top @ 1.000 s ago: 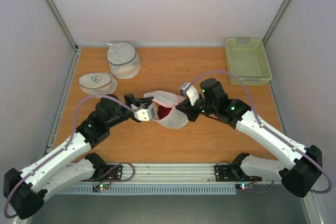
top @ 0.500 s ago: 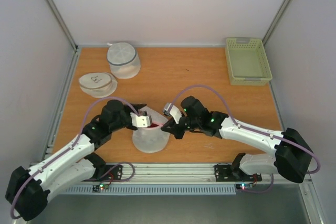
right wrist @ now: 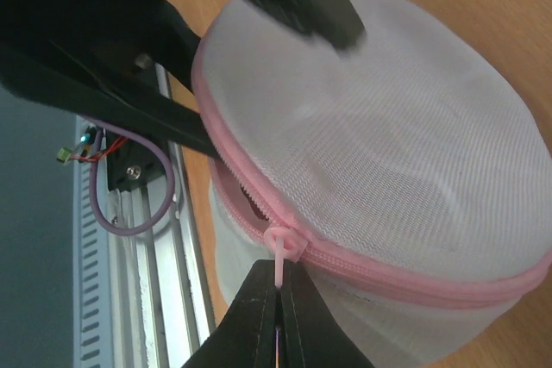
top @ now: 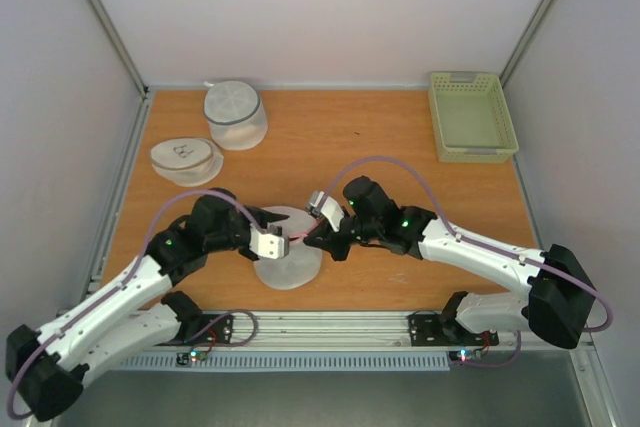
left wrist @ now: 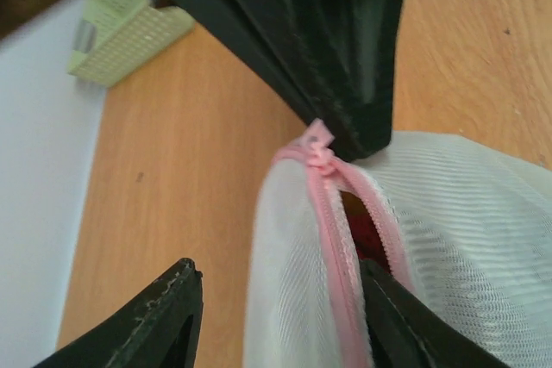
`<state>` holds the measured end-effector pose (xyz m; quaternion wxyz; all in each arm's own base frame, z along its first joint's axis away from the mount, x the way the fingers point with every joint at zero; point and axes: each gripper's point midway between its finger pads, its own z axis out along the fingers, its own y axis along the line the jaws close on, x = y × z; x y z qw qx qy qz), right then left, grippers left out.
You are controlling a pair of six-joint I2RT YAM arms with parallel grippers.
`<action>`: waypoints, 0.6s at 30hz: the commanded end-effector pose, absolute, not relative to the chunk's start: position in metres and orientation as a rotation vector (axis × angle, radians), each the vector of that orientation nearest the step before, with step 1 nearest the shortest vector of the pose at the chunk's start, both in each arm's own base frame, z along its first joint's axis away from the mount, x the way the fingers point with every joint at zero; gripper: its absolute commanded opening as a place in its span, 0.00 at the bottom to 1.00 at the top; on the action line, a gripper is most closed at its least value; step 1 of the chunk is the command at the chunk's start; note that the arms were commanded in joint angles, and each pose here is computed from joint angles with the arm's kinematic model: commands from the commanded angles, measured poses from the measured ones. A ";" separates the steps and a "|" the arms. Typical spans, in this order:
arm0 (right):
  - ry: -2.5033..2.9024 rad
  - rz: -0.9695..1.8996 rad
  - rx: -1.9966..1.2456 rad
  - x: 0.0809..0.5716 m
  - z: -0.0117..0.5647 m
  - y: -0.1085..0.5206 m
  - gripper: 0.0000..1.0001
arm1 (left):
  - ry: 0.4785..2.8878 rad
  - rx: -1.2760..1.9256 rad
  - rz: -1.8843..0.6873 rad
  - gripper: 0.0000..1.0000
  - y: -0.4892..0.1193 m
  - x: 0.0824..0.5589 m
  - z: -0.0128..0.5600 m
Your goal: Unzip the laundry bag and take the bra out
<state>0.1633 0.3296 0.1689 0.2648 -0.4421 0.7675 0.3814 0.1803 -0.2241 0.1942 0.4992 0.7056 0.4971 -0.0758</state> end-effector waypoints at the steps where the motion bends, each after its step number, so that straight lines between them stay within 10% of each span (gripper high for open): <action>1: 1.999 1.064 -1.237 0.159 0.185 0.336 0.01 | 1.193 1.764 -0.171 0.46 -0.232 0.184 0.185; 9: 2.003 1.052 -1.240 0.160 0.183 0.335 0.01 | 1.122 1.769 -0.185 0.01 -0.242 0.177 0.192; 18: 2.221 0.858 -1.105 0.197 0.159 0.290 0.01 | 0.831 1.807 -0.120 0.01 -0.237 0.151 0.213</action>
